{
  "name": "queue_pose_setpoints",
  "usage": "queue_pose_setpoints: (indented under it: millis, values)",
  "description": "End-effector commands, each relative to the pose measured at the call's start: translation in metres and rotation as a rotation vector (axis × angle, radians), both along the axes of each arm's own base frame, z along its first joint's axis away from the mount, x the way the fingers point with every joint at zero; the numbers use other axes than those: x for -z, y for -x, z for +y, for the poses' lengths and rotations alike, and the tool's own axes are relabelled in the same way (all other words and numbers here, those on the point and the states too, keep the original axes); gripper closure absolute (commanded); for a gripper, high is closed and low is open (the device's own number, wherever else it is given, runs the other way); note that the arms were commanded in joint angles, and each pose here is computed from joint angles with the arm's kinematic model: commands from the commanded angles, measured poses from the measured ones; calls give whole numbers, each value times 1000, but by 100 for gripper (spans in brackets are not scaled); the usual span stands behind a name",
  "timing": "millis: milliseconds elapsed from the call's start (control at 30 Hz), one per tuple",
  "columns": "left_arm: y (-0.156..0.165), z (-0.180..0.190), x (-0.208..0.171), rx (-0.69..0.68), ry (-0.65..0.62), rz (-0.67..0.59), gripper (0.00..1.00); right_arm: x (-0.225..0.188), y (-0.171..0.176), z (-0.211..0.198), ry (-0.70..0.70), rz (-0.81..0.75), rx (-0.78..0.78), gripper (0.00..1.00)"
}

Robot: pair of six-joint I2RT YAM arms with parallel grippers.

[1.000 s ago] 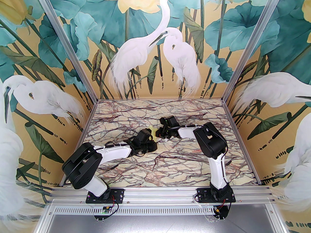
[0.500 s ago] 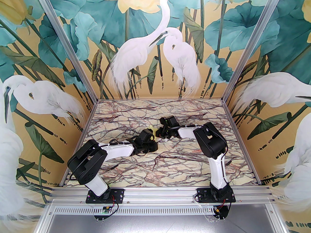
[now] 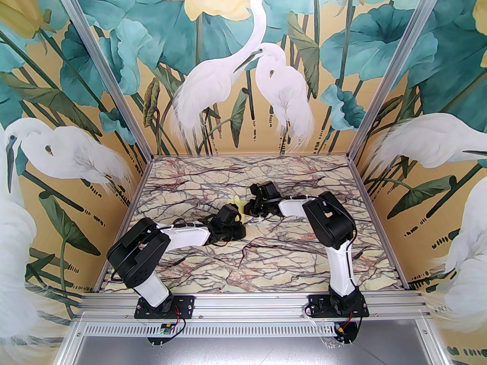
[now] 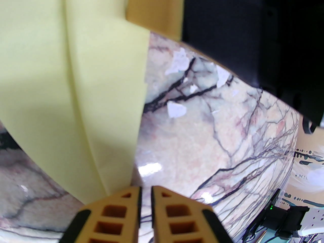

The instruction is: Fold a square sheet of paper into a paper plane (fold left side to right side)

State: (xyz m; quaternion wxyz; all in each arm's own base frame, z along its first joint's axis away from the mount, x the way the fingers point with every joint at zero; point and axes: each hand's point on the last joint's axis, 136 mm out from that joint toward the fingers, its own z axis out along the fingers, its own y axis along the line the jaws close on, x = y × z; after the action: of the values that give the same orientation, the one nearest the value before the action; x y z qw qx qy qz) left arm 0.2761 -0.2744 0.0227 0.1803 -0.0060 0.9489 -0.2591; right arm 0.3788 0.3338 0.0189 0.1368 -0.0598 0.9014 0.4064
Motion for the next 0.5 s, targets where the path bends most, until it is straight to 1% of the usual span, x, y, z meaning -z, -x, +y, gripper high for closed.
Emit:
queue_pose_setpoints:
  millis: [0, 333, 400, 467]
  values:
    - [7, 7, 16, 2, -36, 26, 84, 20, 3, -5, 37, 32, 10, 100]
    - [15, 16, 29, -14, -53, 43, 85, 20, 2, -6, 42, 32, 15, 100]
    - [15, 16, 25, -13, -48, 37, 85, 20, 3, -6, 42, 33, 13, 100]
    - [13, 14, 14, -14, -28, 19, 85, 20, 3, -6, 43, 32, 15, 100]
